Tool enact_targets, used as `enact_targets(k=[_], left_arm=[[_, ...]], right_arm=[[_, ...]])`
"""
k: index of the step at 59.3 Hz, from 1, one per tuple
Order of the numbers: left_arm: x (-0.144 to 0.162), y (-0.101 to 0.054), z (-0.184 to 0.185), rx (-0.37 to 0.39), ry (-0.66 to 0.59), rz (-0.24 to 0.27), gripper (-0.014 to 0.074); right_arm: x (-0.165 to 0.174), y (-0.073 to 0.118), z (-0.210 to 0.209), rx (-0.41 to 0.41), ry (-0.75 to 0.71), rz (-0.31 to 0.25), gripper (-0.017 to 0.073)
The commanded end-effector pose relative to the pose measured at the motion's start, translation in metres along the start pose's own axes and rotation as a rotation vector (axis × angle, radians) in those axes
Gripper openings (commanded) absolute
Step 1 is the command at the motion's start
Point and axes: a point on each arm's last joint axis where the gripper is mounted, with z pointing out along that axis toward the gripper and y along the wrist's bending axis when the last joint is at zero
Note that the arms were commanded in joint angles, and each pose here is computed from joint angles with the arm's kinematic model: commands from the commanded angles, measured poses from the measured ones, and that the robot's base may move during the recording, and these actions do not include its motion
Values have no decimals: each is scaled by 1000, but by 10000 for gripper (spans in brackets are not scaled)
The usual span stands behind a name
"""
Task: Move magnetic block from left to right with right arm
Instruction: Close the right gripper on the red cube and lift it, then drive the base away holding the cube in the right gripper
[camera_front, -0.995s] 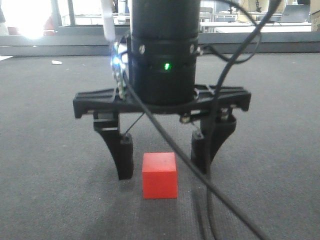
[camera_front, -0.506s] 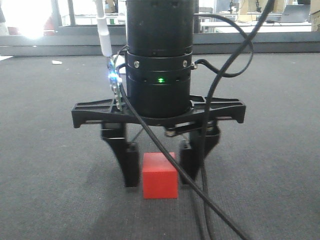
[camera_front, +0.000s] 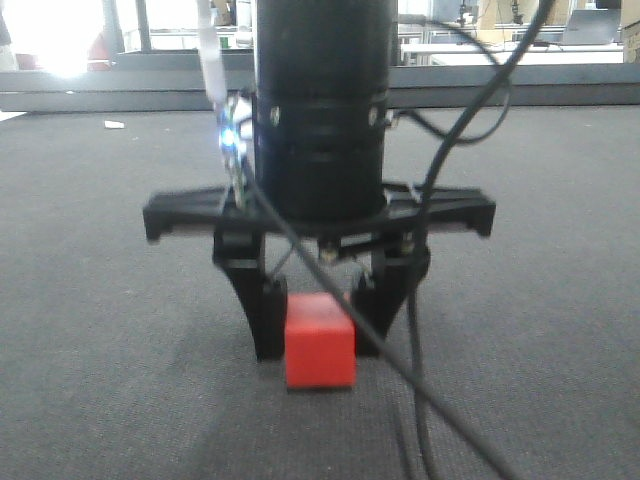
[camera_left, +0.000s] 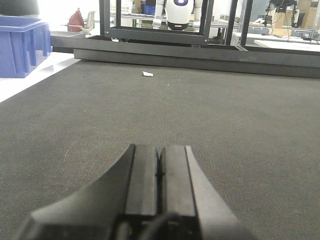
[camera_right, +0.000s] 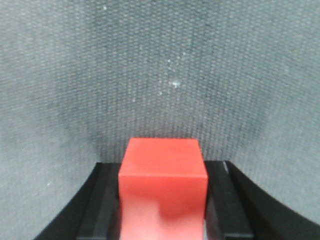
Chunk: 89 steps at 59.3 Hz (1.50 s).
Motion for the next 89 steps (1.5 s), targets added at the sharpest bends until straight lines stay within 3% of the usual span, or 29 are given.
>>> enact_targets(k=[1,15,23,30,35,41,45,52,62,73,89], left_arm=[[-5,-1,-1,9,-88,-5,-116],[-5,-1,-1,9,-88,-5,-116],[-5,-1,-1,9,-88,-5,-116],[-5,-1,-1,9,-88,-5,-116],[-5,-1,-1,9,-88,-5,-116],[-5,-1,-1,9,-88,-5,-116],[-5,-1,-1,9,-88,-5,-116],[-5,-1,-1,9,-88,-5,-116],[-5,-1,-1,9,-88,-5,-116],[-5,-1,-1,9,-88,-5,-116],[-5,-1,-1,9,-88,-5,-116]], right_arm=[[-3,-6,-49,-99,-90,-21,249],[-13,-52,-90,-110,-171,-184,249],[-17,-90,-102,-121,-255,-243,249],[-16,-123,-107,-152,-345,-255,249],[-12,-146,-109,-176,-419,-220,249],[-8,-173,-109,-192,-524,-139,249],[-5,-192,-110,-205,-628,-76,249],[4,-218,-116,-196,-837,-17,249],[25,-243,-120,-136,-1087,-6,249],[56,-255,-128,-88,-1320,-38,249],[109,-261,-132,-101,-1449,-56,249]])
